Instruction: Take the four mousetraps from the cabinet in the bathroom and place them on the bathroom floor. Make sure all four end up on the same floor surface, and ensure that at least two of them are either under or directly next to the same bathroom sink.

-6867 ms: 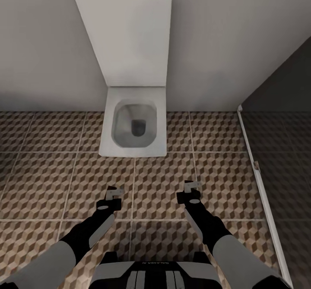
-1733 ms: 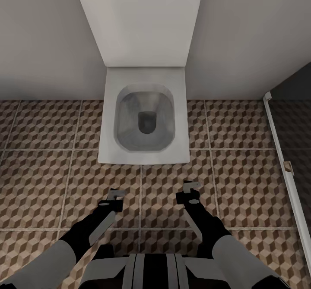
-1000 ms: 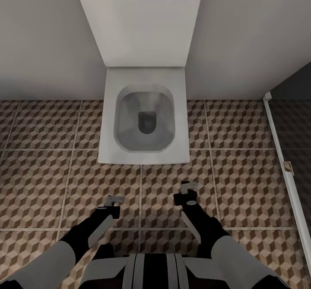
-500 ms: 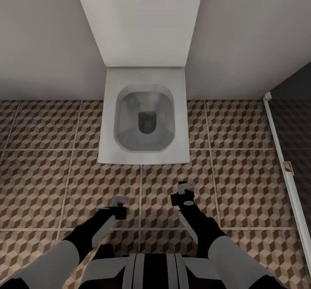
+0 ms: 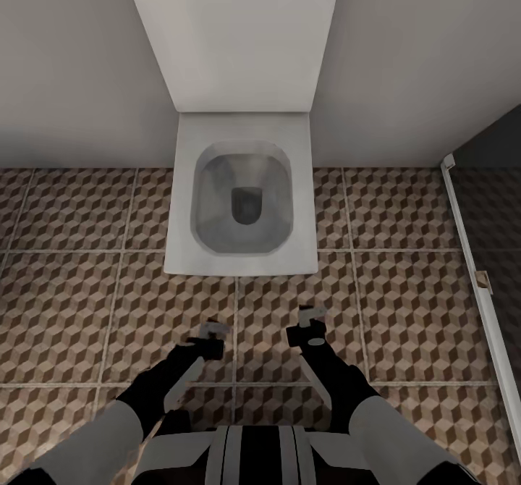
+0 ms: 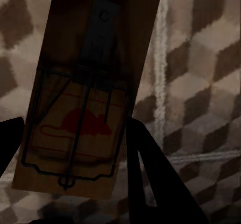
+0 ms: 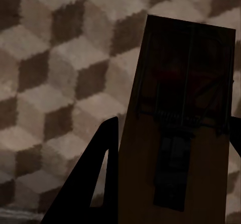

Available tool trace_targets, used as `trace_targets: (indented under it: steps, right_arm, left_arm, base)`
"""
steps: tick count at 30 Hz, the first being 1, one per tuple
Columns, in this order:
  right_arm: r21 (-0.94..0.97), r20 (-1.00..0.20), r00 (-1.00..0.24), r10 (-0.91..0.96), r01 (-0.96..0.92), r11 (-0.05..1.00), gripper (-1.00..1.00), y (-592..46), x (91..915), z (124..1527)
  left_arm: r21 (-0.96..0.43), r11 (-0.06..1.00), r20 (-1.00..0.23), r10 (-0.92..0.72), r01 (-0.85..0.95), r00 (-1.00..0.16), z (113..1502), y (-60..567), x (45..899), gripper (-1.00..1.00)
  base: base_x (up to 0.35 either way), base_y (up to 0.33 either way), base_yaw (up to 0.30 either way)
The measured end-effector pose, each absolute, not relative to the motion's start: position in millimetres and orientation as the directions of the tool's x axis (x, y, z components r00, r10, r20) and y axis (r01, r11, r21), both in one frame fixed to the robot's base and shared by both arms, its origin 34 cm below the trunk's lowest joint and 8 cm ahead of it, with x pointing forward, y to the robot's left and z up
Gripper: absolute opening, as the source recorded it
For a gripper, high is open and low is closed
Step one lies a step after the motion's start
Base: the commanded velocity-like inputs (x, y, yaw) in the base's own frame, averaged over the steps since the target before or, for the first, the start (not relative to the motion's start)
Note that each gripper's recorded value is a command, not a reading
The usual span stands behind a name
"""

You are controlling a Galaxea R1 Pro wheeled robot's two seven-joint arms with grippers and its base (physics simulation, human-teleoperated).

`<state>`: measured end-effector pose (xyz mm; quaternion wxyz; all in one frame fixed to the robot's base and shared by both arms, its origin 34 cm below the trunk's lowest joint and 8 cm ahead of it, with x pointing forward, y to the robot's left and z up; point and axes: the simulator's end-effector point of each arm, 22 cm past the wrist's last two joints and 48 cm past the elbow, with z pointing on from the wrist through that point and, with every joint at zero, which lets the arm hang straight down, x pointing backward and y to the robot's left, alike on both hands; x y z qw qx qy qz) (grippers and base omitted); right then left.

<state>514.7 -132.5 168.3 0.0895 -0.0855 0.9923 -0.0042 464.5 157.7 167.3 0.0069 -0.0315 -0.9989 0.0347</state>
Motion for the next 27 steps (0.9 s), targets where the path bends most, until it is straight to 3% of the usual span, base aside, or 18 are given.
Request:
trace_targets:
  steps: [5, 8, 18, 27]
  right_arm:
    - [-0.026, -0.165, -0.971, -0.173, -0.171, 0.985, -1.0, -134.2, 509.3, 166.3]
    - [-0.026, -0.164, -0.971, -0.173, -0.171, 0.985, -1.0, -135.0, 508.7, 166.0]
    - [-0.021, -0.163, -0.972, -0.171, -0.17, 0.985, -1.0, -132.7, 508.4, 166.2]
    - [-0.017, -0.165, -0.971, -0.171, -0.171, 0.985, -1.0, -130.0, 508.6, 166.7]
  left_arm:
    - [-0.052, 0.998, 0.0, -0.032, -0.032, -0.999, 169.9, 183.3, 487.1, -1.0]
    - [-0.082, 0.997, 0.091, 0.011, 0.003, -0.996, 181.7, 172.0, 482.5, -1.0]
    - [-0.039, 0.998, 0.199, 0.052, 0.045, -0.979, 176.0, 190.2, 449.9, -1.0]
    - [-0.021, 0.999, 0.153, 0.051, 0.049, -0.987, 175.1, 197.4, 491.9, -1.0]
  base:
    - [0.0, 0.0, 0.0]
    - [0.0, 0.0, 0.0]
    - [0.0, 0.0, 0.0]
    - [0.0, 0.0, 0.0]
